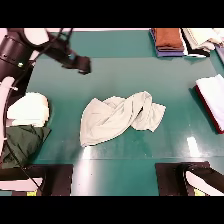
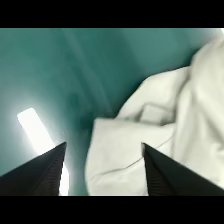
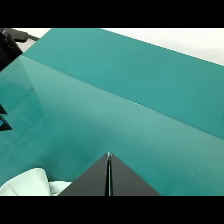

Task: Fold the shirts.

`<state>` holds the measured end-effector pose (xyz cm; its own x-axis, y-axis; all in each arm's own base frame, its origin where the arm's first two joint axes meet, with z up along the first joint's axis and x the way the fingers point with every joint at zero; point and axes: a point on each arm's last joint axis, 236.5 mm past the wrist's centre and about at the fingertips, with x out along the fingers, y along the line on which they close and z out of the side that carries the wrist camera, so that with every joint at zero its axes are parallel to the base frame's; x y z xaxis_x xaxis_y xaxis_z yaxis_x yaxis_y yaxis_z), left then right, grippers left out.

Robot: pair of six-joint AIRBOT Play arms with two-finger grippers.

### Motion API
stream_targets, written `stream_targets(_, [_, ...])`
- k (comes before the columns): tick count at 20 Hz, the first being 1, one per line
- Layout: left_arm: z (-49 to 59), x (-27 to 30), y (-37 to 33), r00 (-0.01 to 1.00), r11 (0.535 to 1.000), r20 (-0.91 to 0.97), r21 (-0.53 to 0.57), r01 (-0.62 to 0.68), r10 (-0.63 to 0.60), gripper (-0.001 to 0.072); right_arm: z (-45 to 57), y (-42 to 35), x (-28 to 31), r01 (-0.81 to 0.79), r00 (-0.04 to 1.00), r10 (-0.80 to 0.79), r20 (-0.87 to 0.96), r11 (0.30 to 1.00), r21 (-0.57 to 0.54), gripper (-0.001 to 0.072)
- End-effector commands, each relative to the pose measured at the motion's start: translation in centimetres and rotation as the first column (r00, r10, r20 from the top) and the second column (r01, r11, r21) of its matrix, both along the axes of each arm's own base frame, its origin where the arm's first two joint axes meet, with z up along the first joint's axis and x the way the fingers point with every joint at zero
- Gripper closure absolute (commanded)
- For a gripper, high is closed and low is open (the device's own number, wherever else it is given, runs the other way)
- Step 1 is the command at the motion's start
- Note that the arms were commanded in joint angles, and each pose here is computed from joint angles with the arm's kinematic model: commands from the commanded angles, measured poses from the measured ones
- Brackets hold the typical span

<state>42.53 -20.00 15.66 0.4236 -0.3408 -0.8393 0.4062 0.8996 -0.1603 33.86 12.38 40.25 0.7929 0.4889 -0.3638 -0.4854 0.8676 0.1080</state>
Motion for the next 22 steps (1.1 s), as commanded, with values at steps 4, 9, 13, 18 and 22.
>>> stream_targets(4, [-14.5, -4.4, 7.0, 0.92, 0.985, -0.35, 0.047, -0.169, 0.175, 0.0155, -0.2, 0.0, 0.0, -0.002, 1.0, 0.002, -0.006, 1.0, -0.002, 0.0691])
stream_targets(9, [-22.0, -8.6, 4.2, 0.856, 0.968, -0.486, -0.072, -0.239, 0.175, 0.0155, -0.2, 0.0, 0.1, -0.002, 1.0, 0.002, -0.007, 1.0, -0.002, 0.0691])
stream_targets(13, [-23.3, -9.6, 1.2, 0.857, 0.953, -0.496, -0.167, -0.253, 0.14, 0.0156, -0.2, 0.0, 0.1, -0.002, 1.0, 0.002, -0.008, 1.0, -0.002, 0.0691])
stream_targets(18, [-20.6, -7.9, 0.7, 0.884, 0.958, -0.455, -0.188, -0.214, 0.108, 0.0677, -5.1, -2.6, -0.1, 0.053, 0.983, -0.059, -0.176, 0.998, -0.039, 0.0691])
stream_targets(22, [-14.9, -4.6, 0.3, 0.942, 0.961, -0.331, -0.237, -0.146, 0.061, 0.0685, -17.5, -10.5, -1.2, 0.264, 0.828, -0.257, -0.498, 0.963, -0.056, 0.069])
